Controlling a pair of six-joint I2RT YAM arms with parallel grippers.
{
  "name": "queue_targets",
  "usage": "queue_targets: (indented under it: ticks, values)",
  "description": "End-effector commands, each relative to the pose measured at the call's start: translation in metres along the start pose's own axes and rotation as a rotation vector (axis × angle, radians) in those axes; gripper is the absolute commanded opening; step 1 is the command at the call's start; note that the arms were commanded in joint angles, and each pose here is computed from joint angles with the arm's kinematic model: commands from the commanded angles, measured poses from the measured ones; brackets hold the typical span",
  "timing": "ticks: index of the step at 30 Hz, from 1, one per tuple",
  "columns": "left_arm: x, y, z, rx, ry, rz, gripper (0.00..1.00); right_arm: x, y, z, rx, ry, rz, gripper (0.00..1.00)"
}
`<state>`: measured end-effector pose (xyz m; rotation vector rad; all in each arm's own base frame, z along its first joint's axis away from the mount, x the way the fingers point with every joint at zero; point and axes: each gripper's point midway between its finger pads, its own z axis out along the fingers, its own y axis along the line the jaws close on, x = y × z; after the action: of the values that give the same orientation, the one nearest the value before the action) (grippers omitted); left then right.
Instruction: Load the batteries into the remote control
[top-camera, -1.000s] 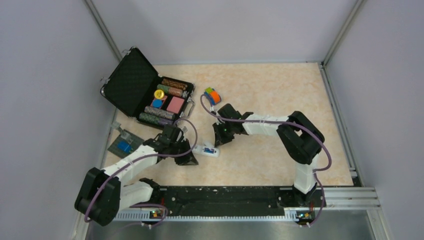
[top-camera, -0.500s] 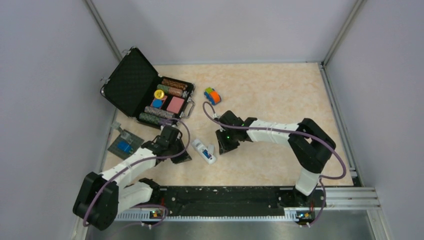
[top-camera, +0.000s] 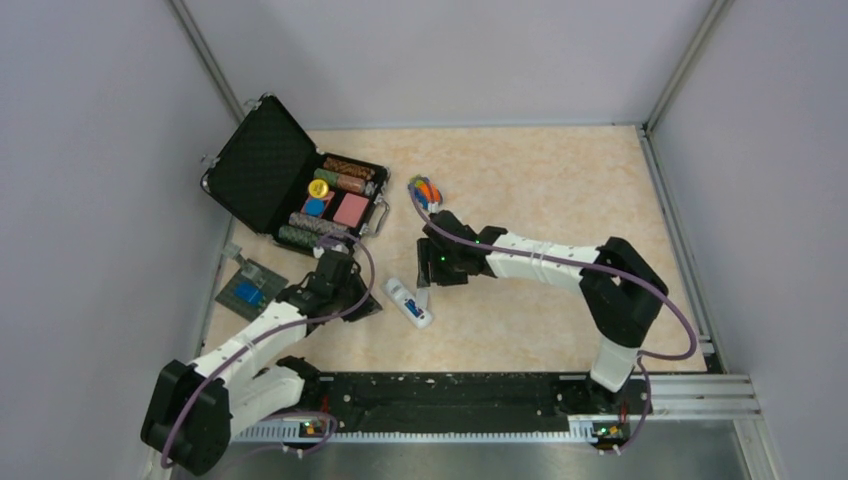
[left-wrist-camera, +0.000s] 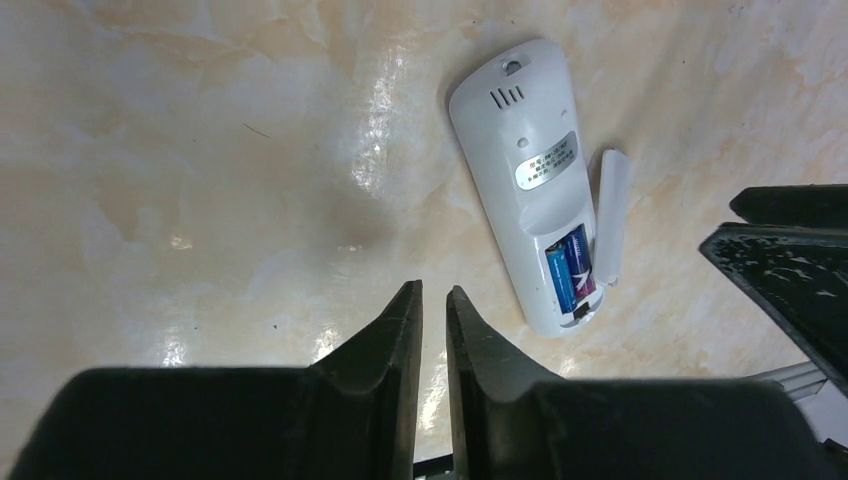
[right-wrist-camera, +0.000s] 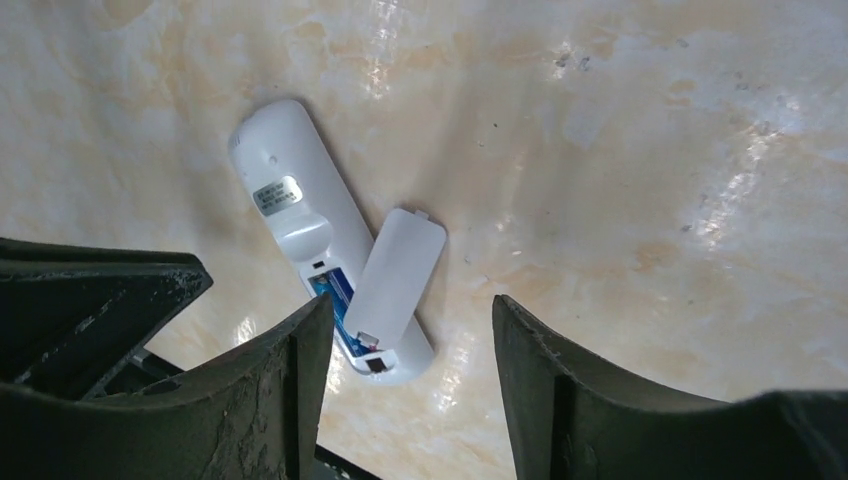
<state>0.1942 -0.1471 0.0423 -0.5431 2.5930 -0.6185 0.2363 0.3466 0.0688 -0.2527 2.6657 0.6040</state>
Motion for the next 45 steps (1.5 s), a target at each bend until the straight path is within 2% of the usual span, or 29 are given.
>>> queue_targets:
  ticks: [1,8,15,22,24,27,30,36,45]
  values:
    - [-0.020,-0.007,-0.008,0.012,-0.094,-0.009,0.20,-0.009,0.018,0.007,0.050,-0.057,0.076,0.59]
    - [-0.026,-0.001,-0.015,0.013,-0.150,0.009,0.22,0.008,0.012,0.023,0.141,-0.029,0.119,0.58]
    - [-0.028,0.007,-0.017,0.001,-0.167,0.030,0.23,0.020,0.023,0.030,0.101,0.038,0.080,0.50]
    - [-0.030,0.013,-0.016,-0.005,-0.173,0.035,0.23,0.028,0.028,0.033,0.072,0.071,0.062,0.48]
    - [-0.027,0.011,-0.017,0.013,-0.157,0.041,0.23,0.033,0.027,0.036,0.068,0.093,0.046,0.44]
    - [-0.027,0.012,-0.017,0.012,-0.153,0.044,0.23,0.040,0.019,0.037,0.086,0.113,0.009,0.31]
    - [-0.028,0.014,-0.017,0.012,-0.154,0.044,0.23,0.043,0.000,0.031,0.146,0.106,-0.044,0.27]
    - [-0.030,0.016,-0.017,0.014,-0.152,0.041,0.23,0.041,-0.024,0.015,0.214,0.085,-0.171,0.27]
    - [-0.031,0.015,-0.015,0.017,-0.142,0.039,0.23,0.030,-0.019,0.001,0.183,0.049,-0.234,0.41]
